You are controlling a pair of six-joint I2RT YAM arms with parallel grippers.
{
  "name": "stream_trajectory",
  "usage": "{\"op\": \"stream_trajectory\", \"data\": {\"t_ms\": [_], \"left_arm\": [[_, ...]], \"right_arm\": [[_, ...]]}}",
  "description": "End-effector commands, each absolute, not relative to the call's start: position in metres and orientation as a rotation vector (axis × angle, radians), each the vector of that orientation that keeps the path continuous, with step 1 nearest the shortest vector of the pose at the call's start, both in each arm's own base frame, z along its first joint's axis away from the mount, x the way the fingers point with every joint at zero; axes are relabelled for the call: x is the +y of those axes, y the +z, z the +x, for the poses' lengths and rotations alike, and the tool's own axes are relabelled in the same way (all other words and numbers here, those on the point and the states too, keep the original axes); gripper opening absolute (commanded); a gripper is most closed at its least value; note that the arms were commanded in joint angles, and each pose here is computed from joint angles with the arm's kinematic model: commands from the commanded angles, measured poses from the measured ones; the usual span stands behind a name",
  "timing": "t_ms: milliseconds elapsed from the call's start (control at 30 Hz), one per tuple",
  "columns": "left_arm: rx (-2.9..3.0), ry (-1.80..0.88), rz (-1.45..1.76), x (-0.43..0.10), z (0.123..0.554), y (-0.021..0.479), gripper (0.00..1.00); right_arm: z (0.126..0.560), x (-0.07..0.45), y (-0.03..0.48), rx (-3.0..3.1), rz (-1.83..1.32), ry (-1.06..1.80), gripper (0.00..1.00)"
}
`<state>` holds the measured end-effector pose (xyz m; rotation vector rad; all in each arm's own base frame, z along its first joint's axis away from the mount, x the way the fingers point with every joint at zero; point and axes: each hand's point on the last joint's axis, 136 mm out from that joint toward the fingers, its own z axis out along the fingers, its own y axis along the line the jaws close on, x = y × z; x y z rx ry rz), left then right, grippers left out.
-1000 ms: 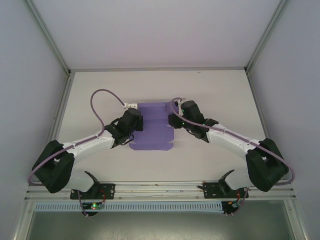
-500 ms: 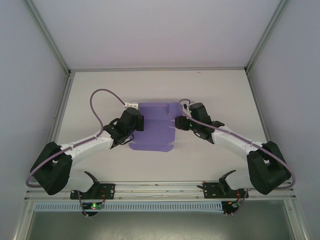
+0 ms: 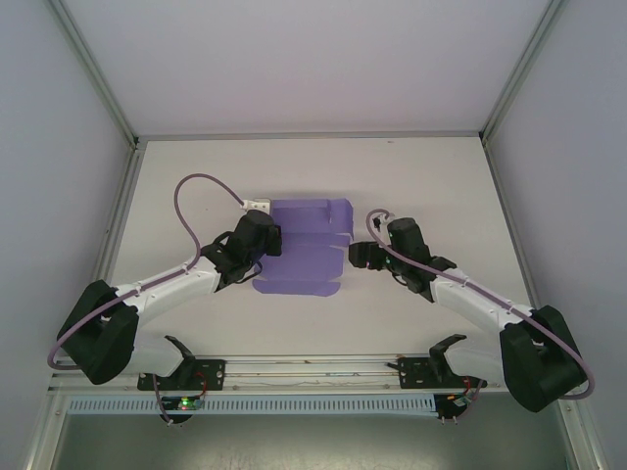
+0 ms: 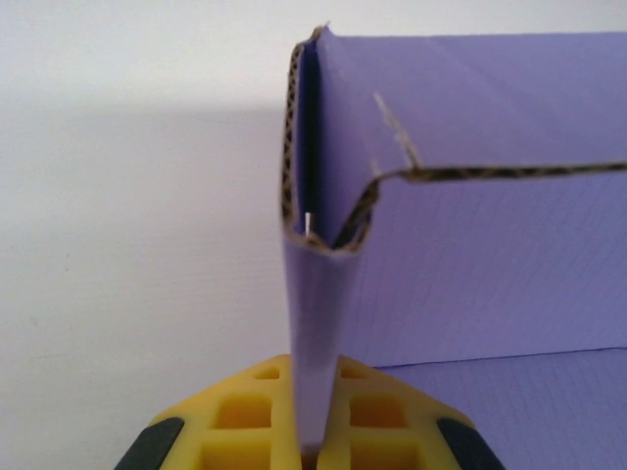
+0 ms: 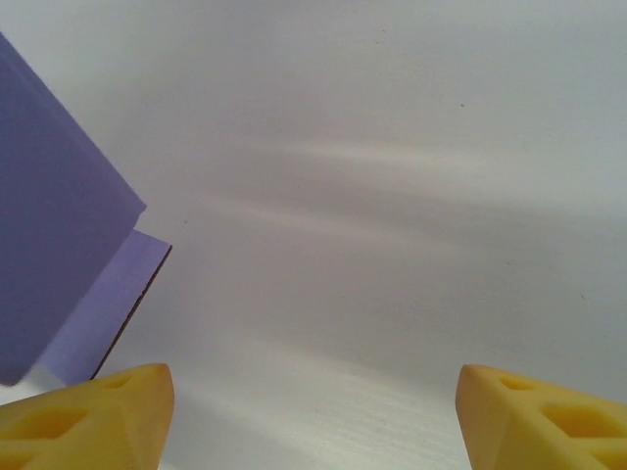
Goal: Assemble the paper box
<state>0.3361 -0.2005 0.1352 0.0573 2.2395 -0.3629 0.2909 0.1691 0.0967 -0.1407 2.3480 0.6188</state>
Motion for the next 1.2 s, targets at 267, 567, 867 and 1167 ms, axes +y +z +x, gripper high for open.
{"op": "stream_trajectory", "data": {"t_ms": [267, 567, 867, 1167], "left_arm": [[2.221, -0.398, 0.083, -0.207, 0.337, 0.143, 0.00], [2.243, -0.413, 0.100, -0.213, 0.338, 0.138, 0.00], [2.265, -0.419, 0.098, -0.216, 0.339, 0.130, 0.00], [2.263, -0.420, 0.091, -0.216, 0.339, 0.131, 0.00]], "right_arm": [[0.310, 0.190, 0.147, 2.069, -0.194, 0.739, 0.86], [0.322, 0.219, 0.161, 1.964, -0.304, 0.651, 0.92], [0.332, 0.223, 0.179, 1.835, -0.247, 0.605, 0.98], [0.335, 0.244, 0.172, 1.850, -0.304, 0.625, 0.99]]}}
